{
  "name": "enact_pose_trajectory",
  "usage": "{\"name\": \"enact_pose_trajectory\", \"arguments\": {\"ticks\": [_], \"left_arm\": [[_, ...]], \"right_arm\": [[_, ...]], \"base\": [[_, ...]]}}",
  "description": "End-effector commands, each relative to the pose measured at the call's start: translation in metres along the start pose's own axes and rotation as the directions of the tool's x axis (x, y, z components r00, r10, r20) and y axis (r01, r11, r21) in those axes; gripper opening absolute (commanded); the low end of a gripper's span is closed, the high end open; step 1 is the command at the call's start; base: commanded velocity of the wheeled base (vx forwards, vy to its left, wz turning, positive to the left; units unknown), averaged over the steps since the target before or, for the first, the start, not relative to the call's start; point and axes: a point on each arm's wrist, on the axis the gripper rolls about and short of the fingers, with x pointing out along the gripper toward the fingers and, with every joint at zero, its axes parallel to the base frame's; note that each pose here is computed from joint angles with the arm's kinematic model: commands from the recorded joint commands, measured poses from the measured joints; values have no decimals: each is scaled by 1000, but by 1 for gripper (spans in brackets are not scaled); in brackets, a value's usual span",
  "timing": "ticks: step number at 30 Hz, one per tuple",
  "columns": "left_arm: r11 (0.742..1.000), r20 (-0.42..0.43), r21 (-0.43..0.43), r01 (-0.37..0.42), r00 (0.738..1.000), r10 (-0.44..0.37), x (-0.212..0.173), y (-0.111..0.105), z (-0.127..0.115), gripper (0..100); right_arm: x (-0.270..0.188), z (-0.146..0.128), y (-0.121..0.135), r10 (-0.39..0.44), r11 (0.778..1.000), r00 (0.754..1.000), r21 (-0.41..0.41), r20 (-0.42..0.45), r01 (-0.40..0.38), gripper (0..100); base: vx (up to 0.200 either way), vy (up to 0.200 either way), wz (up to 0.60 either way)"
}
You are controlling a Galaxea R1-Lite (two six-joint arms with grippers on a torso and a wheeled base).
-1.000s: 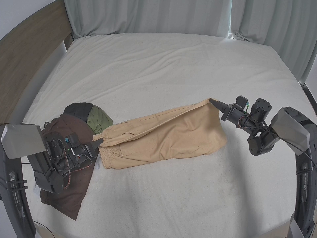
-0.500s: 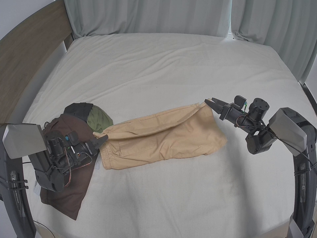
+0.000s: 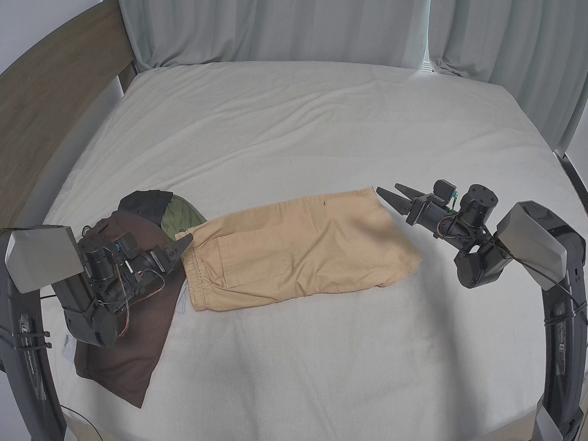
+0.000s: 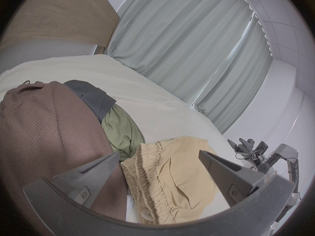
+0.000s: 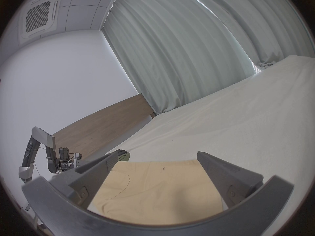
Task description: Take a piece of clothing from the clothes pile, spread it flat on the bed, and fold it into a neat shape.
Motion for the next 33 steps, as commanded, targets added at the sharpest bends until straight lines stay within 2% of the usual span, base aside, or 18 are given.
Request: {"name": "enact_pose_trajectory", "arguments": {"ticks": [1, 5, 12, 16, 26, 33], "left_arm": [[1000, 6, 1, 1, 1000, -1, -1, 0, 2, 100], [1000, 12, 4, 5, 1000, -5, -3, -3, 5, 100], [999, 50, 24, 39, 998, -40, -12, -20, 22, 100], [998, 64, 25, 55, 996, -56, -15, -27, 28, 100], [994, 91, 37, 101, 990, -104, -22, -47, 41, 100], [992, 100, 33, 124, 987, -127, -26, -56, 45, 100]], "right_arm": [[-4, 2, 5, 1, 1000, 1000, 3, -5, -1, 100], [-9, 1, 14, 5, 1000, 1000, 11, -14, -5, 100], [-27, 6, 52, 31, 999, 999, 34, -41, -30, 100], [-35, 2, 62, 40, 999, 998, 32, -44, -38, 100], [-52, 2, 82, -47, 996, 997, 67, -64, 51, 100], [-55, 12, 90, -71, 996, 997, 53, -37, 73, 100]], "base": [[0, 0, 0], [0, 0, 0], [0, 0, 0], [0, 0, 0], [0, 0, 0], [0, 0, 0]]}}
